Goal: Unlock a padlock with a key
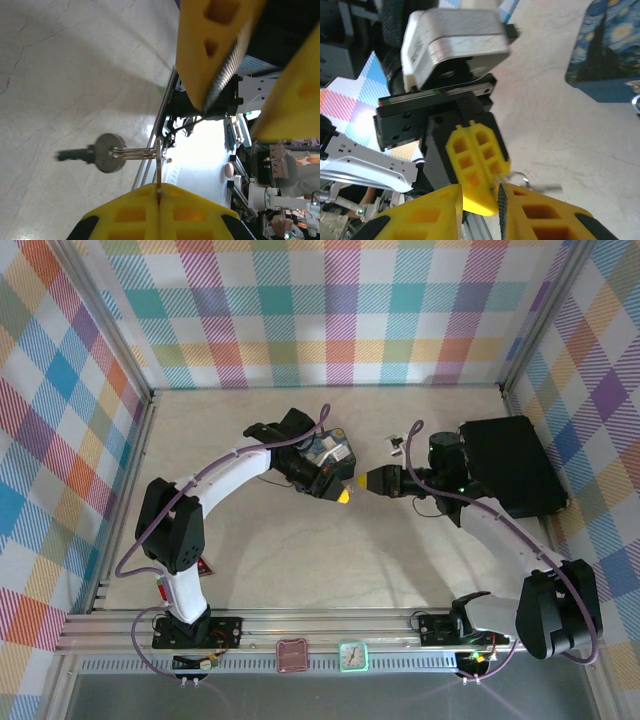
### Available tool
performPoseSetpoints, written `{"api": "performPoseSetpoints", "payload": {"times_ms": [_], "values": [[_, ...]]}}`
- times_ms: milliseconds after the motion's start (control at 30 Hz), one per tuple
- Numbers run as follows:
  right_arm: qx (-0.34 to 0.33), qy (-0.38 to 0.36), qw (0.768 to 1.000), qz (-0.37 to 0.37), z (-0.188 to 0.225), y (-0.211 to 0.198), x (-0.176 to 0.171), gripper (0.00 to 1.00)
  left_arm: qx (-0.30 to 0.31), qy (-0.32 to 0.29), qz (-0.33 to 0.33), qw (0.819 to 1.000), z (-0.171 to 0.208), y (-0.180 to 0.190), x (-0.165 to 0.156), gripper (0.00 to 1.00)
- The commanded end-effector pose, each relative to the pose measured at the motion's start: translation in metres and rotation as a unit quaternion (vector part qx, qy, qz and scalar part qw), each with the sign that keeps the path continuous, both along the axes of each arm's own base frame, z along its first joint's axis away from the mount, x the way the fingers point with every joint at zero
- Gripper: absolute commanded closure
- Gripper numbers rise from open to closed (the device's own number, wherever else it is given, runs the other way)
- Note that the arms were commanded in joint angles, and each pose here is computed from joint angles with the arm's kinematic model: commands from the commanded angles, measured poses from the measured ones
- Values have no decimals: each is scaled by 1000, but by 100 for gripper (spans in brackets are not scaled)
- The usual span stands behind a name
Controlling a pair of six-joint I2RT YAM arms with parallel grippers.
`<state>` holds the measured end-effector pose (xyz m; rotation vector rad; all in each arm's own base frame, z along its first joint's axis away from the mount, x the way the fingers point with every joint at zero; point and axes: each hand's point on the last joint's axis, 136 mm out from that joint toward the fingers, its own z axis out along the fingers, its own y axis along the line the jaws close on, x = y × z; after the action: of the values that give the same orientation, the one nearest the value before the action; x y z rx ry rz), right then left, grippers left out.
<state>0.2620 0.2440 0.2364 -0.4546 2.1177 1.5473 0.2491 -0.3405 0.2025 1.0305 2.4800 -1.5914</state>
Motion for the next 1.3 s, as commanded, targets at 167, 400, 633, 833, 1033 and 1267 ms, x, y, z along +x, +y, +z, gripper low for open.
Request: {"api": "performPoseSetpoints", "payload": {"times_ms": [167, 400, 633, 833, 1033, 1267], "values": [[6, -8, 1000, 19, -5, 12, 4, 74, -36, -24, -5, 999, 25, -3, -7, 100], [12, -5, 1000, 24, -5, 15, 5, 74, -47, -23, -4, 999, 29, -5, -7, 100], [-20, -26, 999, -11, -12, 7, 12, 69, -45, -21, -6, 999, 29, -4, -9, 100], [-22, -36, 999, -14, -9, 6, 12, 64, -45, -20, -8, 999, 29, -3, -11, 100], [-7, -19, 1000, 5, -14, 13, 11, 68, -47, -19, -9, 999, 30, -3, -12, 100], [4, -9, 1000, 28, -15, 19, 3, 97, -45, -22, -7, 999, 29, -3, -10, 100]]}}
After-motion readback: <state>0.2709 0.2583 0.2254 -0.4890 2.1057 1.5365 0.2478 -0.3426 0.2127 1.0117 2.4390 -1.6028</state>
